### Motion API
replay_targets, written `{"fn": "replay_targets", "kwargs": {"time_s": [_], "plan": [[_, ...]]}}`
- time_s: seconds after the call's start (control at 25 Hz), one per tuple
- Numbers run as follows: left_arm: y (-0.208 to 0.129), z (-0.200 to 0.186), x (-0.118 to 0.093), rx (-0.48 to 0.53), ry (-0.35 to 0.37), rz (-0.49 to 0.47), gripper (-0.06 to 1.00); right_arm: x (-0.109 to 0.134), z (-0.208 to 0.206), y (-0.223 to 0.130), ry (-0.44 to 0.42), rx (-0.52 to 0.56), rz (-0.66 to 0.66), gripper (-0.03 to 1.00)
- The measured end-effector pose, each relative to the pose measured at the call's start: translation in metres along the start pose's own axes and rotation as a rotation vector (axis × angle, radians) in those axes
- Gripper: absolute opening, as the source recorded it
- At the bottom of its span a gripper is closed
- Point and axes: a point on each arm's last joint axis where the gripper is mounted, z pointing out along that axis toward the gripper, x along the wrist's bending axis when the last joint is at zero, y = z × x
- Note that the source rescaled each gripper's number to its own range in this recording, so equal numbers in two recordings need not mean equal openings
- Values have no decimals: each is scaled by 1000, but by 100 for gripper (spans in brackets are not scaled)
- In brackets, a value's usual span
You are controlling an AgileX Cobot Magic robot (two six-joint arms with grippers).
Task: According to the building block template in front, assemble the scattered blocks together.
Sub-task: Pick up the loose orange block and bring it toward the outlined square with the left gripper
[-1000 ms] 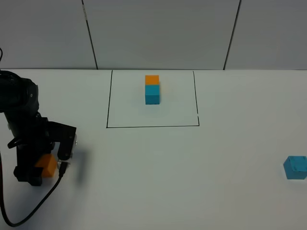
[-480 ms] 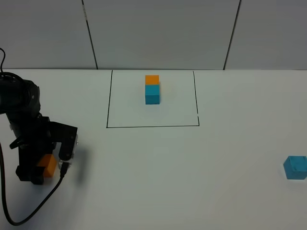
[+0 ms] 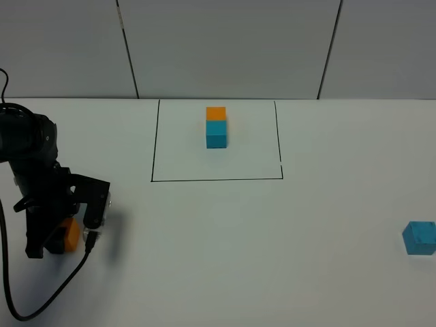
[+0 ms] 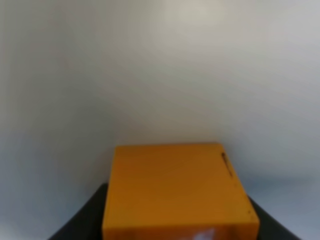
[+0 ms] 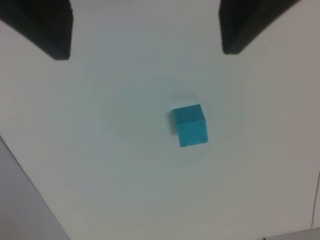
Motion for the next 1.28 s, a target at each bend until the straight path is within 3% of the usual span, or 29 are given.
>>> {"fn": "replay_targets", "kwargs": {"time_s": [0.72,0.96,1.28], "plan": [[12,-1,-2,57,-14,22,0,0,0,0,0,0,0,58],[64,-24,8,50,63,-63,0,0,0,0,0,0,0,58],[167,-73,-2,-7,252,45,0,0,0,0,0,0,0,58]]}}
